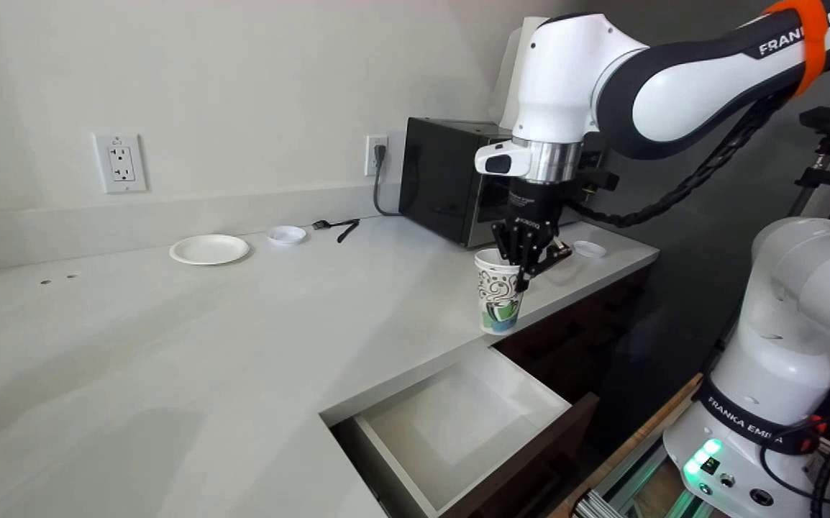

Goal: Put the cup in the drawer

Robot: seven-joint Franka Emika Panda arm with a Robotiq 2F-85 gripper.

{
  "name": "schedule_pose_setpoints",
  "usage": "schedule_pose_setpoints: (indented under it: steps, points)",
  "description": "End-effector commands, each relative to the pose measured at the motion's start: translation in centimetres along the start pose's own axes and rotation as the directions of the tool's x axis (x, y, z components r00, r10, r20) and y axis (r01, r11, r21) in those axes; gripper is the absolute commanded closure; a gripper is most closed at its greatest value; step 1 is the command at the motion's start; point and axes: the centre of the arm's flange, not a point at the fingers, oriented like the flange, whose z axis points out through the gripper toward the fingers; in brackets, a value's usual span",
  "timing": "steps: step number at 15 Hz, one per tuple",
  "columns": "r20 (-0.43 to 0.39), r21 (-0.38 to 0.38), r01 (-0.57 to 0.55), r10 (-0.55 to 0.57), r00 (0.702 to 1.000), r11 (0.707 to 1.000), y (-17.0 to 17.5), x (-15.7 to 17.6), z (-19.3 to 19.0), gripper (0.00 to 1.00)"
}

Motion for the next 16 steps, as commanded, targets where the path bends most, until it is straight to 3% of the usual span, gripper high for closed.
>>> schedule_pose_setpoints:
  steps: [1, 4, 7, 11, 16]
  points:
    - [-0.009, -0.005, 0.052, -0.052, 0.999, 0.999, 0.1, 0.7, -0.1, 0.96]
    - [-0.019, -0.005, 0.116, -0.116, 0.993, 0.993, 0.6, 0.7, -0.3, 0.96]
    - [0.006, 0.073, 0.288, -0.289, 0.957, 0.955, 0.2, 4.1, 1.1, 0.99]
    - [0.024, 0.175, 0.437, -0.447, 0.894, 0.882, -2.5, 6.7, 3.2, 0.99]
    - [0.061, 0.29, 0.58, -0.619, 0.783, 0.762, -4.1, 9.0, 5.4, 0.99]
